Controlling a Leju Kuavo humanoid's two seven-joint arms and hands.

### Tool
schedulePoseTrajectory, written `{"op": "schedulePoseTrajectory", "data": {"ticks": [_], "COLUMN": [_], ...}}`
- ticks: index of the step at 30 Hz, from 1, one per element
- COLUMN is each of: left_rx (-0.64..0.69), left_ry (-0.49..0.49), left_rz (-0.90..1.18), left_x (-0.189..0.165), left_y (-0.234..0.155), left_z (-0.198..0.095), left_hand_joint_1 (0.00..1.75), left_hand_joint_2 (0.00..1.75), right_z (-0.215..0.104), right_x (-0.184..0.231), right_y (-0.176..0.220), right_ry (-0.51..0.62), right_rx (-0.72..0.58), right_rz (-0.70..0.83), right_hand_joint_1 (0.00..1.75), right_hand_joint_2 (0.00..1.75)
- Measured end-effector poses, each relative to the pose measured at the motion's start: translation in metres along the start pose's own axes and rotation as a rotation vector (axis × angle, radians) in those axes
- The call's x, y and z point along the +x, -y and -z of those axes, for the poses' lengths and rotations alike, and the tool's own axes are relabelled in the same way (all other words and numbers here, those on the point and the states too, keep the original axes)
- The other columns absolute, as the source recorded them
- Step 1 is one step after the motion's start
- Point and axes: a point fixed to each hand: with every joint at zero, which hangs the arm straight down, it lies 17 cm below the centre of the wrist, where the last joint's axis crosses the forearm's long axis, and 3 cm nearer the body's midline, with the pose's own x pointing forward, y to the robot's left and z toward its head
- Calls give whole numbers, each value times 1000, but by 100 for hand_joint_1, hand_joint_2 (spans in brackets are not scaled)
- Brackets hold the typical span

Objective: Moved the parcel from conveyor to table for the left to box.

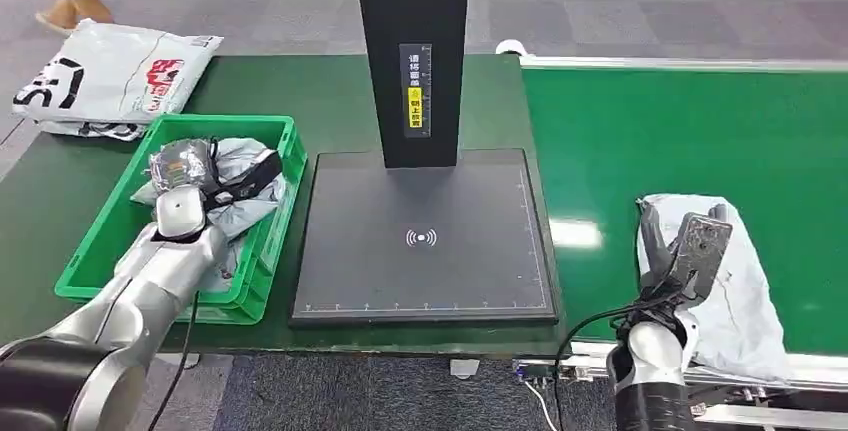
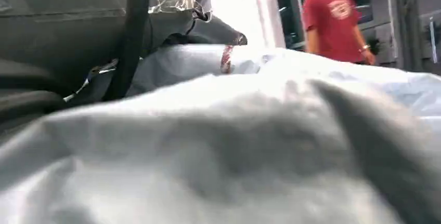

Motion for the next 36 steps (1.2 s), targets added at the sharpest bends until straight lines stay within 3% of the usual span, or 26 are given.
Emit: {"op": "schedulePoseTrajectory", "data": {"ticks": [6,14,15,17,18,20,21,29,31,33,34,36], "left_rx": [34,179,197,212,214,233,254,277,70,-58,-84,-106], "left_ry": [53,213,227,244,243,249,248,255,362,461,485,507], "left_rz": [-79,-538,-607,-818,-911,-1079,-1160,-1355,-1642,-1699,-1703,-1709], "left_x": [12,41,41,41,39,37,32,31,77,113,121,133], "left_y": [-14,-64,-71,-84,-89,-99,-105,-119,-116,-116,-116,-117], "left_z": [5,6,6,7,7,7,6,1,-21,-42,-48,-57], "left_hand_joint_1": [0,0,0,0,0,0,0,0,0,0,0,0], "left_hand_joint_2": [175,175,0,0,0,0,175,175,175,175,175,175], "right_z": [1,-8,-10,-15,-18,-21,-22,-24,-13,-7,-5,-2], "right_x": [5,3,1,-4,-5,-7,-7,-6,-1,-2,-2,-3], "right_y": [3,9,10,13,13,13,12,6,1,1,1,0], "right_ry": [5,15,17,20,21,24,27,33,36,35,36,36], "right_rx": [5,10,11,9,10,13,16,30,26,22,21,20], "right_rz": [-16,-20,-19,-23,-25,-30,-33,-36,-41,-51,-55,-59], "right_hand_joint_1": [0,0,0,0,0,0,0,0,0,0,0,0], "right_hand_joint_2": [175,175,175,175,0,0,0,0,0,0,175,175]}}
